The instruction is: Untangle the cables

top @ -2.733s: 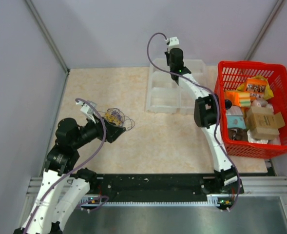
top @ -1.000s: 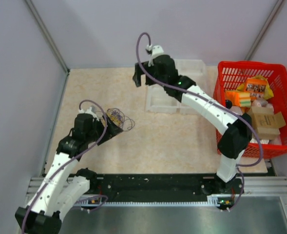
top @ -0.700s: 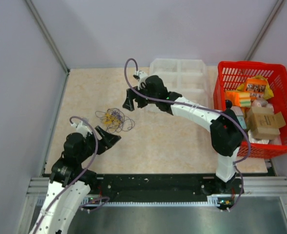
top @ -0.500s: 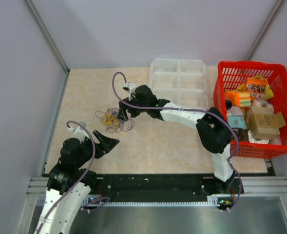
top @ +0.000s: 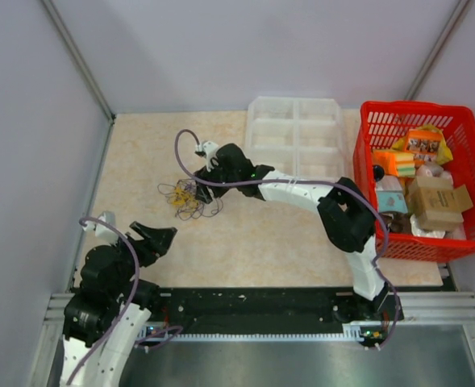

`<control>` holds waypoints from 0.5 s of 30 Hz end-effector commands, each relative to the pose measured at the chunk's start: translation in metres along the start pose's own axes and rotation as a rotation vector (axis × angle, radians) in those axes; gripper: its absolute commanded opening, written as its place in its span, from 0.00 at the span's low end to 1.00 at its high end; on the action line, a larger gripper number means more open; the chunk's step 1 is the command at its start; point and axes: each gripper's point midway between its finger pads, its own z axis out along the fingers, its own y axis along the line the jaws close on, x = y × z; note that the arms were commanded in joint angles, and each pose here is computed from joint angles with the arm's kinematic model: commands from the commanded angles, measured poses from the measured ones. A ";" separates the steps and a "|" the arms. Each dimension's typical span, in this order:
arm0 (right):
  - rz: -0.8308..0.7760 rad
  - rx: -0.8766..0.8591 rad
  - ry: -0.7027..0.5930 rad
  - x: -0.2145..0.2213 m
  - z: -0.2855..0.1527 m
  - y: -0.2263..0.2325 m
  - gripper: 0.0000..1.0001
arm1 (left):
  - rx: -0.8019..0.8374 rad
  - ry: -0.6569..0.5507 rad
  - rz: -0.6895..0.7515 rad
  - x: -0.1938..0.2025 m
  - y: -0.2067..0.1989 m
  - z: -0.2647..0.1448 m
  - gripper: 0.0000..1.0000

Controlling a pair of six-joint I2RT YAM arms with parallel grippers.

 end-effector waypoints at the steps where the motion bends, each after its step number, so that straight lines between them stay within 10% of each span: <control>1: -0.079 -0.008 -0.056 -0.032 0.007 0.003 0.58 | -0.020 0.027 -0.001 -0.005 -0.007 0.006 0.79; 15: -0.065 -0.063 -0.009 -0.021 0.032 0.013 0.47 | 0.008 0.008 -0.023 -0.011 -0.016 0.004 0.79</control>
